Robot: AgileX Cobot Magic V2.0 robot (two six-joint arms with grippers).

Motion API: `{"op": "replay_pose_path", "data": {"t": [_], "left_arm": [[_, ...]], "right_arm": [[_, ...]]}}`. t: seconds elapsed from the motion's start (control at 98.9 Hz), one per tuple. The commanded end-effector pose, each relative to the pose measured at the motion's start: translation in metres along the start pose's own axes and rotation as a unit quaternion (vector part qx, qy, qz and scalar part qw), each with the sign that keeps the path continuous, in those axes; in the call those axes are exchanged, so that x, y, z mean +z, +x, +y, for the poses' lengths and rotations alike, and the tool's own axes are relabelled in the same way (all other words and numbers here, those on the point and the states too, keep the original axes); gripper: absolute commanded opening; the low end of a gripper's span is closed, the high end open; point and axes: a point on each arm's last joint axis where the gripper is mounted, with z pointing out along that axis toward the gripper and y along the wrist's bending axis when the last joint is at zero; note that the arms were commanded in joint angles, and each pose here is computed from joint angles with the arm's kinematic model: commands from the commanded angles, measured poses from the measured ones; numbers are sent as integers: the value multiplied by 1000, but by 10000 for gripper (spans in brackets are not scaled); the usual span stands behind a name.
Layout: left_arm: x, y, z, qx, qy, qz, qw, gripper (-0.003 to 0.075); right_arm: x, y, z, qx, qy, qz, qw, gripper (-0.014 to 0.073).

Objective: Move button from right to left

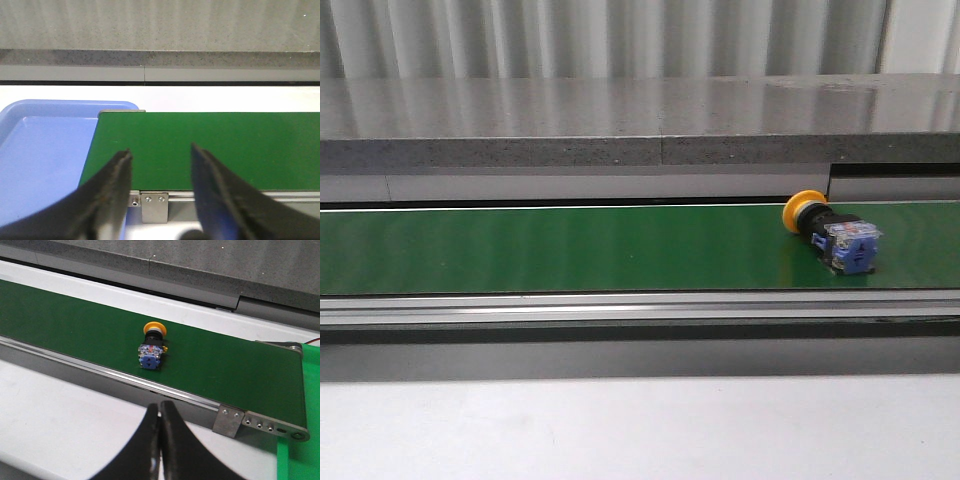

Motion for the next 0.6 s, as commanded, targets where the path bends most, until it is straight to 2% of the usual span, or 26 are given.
{"op": "replay_pose_path", "data": {"t": [0.0, 0.071, 0.283, 0.455, 0.586], "left_arm": [[2, -16, 0, -2, 0, -29, 1000, 514], [3, -18, 0, -2, 0, -34, 999, 562], [4, -23, 0, -2, 0, -63, 998, 512], [4, -26, 0, -2, 0, -62, 998, 501], [10, -35, 0, -2, 0, -37, 999, 501]], "right_arm": [[-3, -13, 0, -2, 1, -41, 999, -66], [-3, -13, 0, -2, 1, -41, 999, -66], [-3, -13, 0, -2, 1, -41, 999, -66], [-3, -13, 0, -2, 1, -41, 999, -66], [-3, -13, 0, -2, 1, -41, 999, -66]]}}
